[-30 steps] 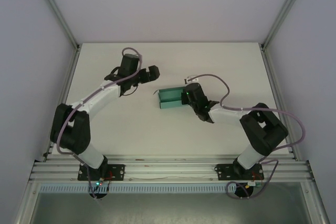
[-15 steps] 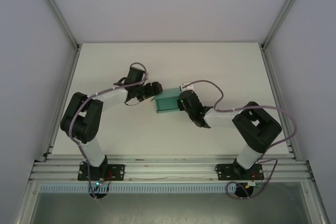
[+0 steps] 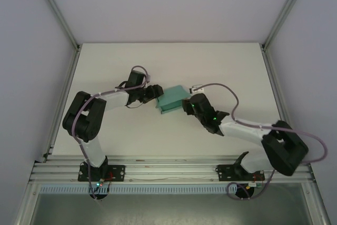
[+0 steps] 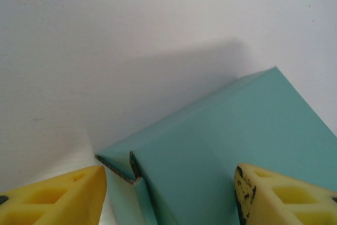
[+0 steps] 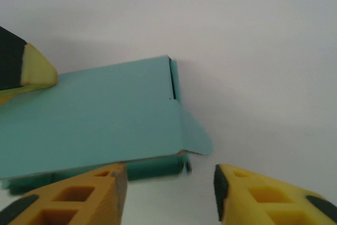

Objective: Assemble paper box

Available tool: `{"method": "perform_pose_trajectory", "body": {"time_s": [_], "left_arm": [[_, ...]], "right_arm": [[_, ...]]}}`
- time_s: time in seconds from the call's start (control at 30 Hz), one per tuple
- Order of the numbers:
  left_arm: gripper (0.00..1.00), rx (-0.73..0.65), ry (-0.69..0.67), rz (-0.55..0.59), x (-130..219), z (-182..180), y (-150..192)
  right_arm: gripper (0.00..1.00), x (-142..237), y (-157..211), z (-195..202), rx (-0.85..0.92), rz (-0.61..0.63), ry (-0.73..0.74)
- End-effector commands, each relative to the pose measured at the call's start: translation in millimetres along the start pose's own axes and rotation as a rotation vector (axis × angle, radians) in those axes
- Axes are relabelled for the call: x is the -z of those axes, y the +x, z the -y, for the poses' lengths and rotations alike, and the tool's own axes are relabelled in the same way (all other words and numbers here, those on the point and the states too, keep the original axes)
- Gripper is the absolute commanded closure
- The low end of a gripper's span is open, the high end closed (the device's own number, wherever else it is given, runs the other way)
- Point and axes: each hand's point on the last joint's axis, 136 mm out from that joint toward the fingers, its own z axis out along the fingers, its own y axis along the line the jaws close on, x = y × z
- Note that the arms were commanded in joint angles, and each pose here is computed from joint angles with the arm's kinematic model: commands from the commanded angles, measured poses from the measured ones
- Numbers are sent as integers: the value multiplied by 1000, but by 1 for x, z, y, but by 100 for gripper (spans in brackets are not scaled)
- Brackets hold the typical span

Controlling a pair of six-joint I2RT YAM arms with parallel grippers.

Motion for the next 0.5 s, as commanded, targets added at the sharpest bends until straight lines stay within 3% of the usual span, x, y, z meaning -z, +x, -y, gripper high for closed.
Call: {"method": "perform_pose_trajectory", "body": {"time_s": [0.0,0.17,0.47], "left_arm": [[37,17,-25,-47,-11,-17,15],[40,-2,-29,-56,-13,-21,19],[48,-19,11,-77,-25,-23,24]], "right_arm": [[45,20,9,12,-41,-29,21],[25,40,-15,22,-143,18,33],[16,-2,-22,41,-368,-165,2]]}}
